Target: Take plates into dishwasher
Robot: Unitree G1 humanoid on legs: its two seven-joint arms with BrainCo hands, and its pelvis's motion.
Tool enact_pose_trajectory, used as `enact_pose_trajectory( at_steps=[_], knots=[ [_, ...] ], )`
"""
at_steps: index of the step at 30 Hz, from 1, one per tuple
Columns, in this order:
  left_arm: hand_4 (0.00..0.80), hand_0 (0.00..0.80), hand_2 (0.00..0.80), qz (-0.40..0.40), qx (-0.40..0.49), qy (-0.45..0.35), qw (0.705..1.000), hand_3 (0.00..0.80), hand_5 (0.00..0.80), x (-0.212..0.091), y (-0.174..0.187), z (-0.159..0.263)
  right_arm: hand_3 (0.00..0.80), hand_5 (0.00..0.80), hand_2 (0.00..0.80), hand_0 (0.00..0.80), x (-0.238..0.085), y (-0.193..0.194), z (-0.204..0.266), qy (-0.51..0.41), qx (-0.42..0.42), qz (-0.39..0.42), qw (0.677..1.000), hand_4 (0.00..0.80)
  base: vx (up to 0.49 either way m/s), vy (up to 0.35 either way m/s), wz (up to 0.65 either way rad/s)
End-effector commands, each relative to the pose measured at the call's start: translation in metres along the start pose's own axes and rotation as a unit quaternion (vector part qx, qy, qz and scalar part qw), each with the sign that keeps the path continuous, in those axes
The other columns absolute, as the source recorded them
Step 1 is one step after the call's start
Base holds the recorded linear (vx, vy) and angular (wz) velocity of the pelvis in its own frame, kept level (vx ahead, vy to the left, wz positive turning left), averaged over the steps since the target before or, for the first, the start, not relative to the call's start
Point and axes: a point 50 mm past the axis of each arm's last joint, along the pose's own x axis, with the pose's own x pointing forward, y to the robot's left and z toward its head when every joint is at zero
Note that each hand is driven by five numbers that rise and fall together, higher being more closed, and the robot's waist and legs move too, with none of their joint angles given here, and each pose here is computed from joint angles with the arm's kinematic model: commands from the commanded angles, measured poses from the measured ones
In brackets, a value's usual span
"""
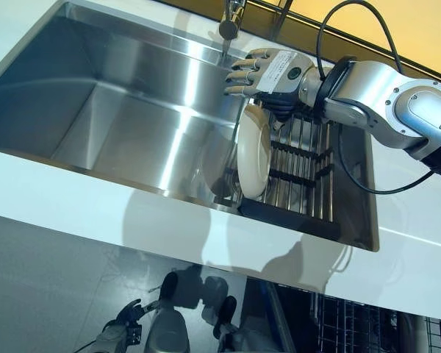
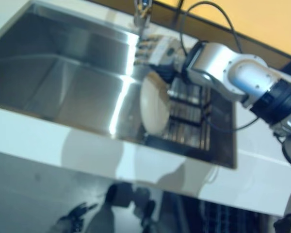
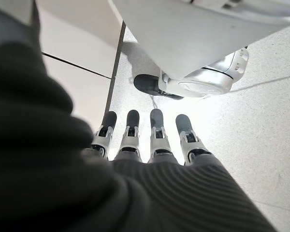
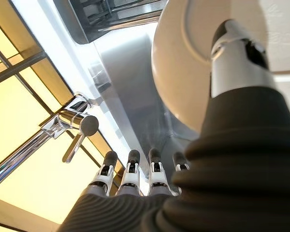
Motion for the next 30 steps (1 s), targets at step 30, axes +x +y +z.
enact_pose_trajectory(
  at_steps=[30],
  knots=[
    [0.0,0.0,0.0,0.015,-0.034,-0.019,0.999,0.0,0.0,0.001,0.008,0.007,0.0,0.0,0.0,0.0,0.0,-0.018,0.008,-0.015,-0.024,0.018,0.999,0.0,0.0,0.0,0.0]
  ],
)
